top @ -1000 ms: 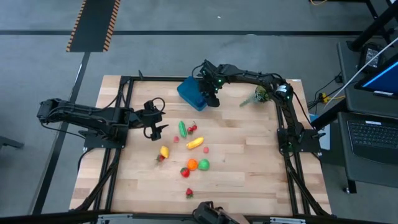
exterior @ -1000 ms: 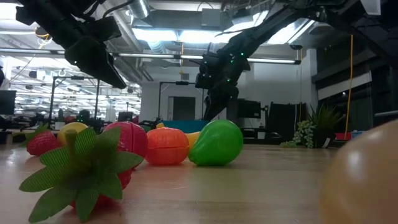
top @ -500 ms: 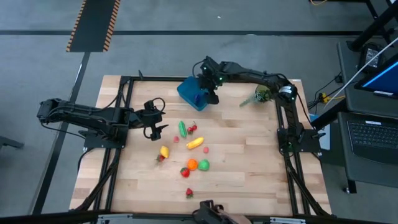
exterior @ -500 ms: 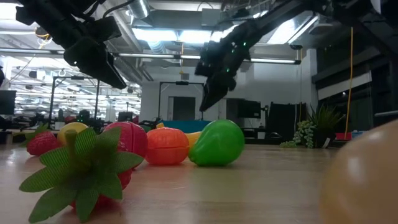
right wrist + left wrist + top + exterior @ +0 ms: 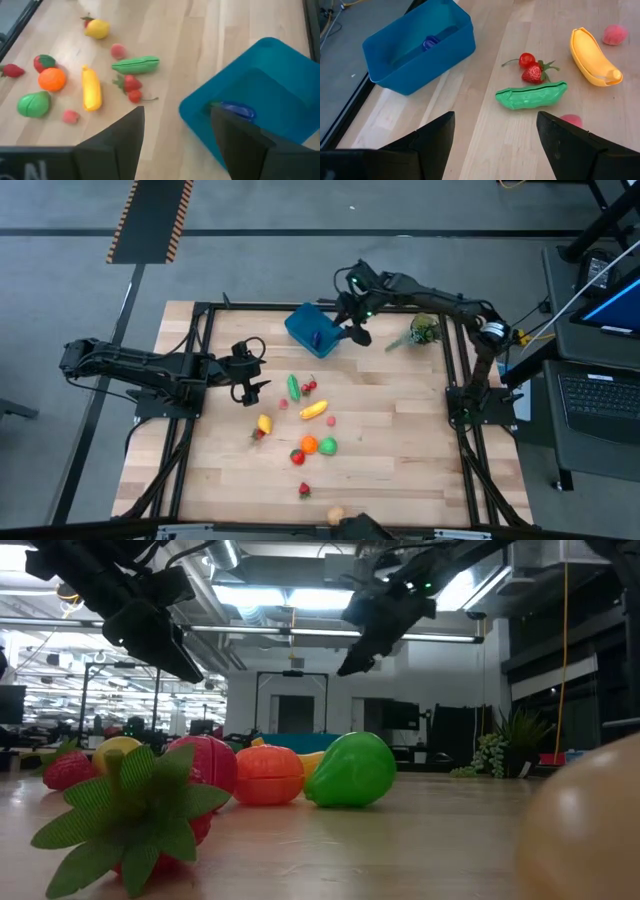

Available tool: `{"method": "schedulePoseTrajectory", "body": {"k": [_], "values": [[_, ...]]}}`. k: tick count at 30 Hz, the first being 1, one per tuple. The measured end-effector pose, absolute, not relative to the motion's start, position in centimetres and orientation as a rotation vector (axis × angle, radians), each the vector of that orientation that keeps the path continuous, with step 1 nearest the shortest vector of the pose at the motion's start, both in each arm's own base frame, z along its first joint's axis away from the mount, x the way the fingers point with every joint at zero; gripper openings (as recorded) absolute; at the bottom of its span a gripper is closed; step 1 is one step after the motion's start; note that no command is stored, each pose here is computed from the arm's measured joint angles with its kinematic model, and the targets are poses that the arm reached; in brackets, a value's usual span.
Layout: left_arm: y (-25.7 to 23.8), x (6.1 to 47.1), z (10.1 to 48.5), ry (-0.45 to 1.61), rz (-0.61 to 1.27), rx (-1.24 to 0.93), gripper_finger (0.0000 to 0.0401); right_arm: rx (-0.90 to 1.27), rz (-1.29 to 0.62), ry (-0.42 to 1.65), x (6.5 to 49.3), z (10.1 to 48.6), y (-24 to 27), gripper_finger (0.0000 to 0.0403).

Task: Pick and placing Produce into tupperware
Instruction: Put the pink peach into the blue bin

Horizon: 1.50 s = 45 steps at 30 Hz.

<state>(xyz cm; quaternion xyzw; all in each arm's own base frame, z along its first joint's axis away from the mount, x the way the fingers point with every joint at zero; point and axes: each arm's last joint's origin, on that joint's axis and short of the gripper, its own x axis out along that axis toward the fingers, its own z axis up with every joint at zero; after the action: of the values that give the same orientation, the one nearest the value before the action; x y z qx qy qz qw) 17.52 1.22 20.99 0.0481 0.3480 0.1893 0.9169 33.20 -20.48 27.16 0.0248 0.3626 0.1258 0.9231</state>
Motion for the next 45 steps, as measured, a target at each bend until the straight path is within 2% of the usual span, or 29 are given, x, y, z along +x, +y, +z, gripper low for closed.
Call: {"method": "schedulePoseTrajectory", "body": {"k": [11, 18, 27, 34, 37, 40, 45], "values": [[1.2, 17.8, 21.3, 0.672, 0.390, 0.090, 0.0275, -0.001, 0.092, 0.472, 26.4, 26.2, -15.7, 0.0229], [1.2, 18.1, 21.7, 0.618, 0.392, 0.075, 0.0275, -0.046, 0.068, 0.279, 21.7, 26.0, -11.8, 0.0229], [1.2, 18.2, 21.9, 0.584, 0.400, 0.017, 0.0275, -0.015, -0.035, -0.001, 16.9, 23.5, -8.9, 0.0229], [1.2, 18.3, 21.9, 0.586, 0.390, 0.024, 0.0275, 0.132, -0.050, 0.053, 15.5, 19.7, -8.1, 0.0229], [1.0, 18.3, 21.9, 0.596, 0.304, 0.028, 0.0275, 0.144, -0.051, 0.082, 15.1, 18.6, -7.9, 0.0229], [0.7, 18.4, 21.9, 0.593, 0.232, -0.011, 0.0275, 0.105, -0.050, 0.095, 15.0, 18.2, -7.8, 0.0229], [0.7, 18.5, 22.0, 0.579, 0.238, -0.038, 0.0275, 0.095, -0.052, 0.083, 15.0, 18.3, -7.8, 0.0229]]}}
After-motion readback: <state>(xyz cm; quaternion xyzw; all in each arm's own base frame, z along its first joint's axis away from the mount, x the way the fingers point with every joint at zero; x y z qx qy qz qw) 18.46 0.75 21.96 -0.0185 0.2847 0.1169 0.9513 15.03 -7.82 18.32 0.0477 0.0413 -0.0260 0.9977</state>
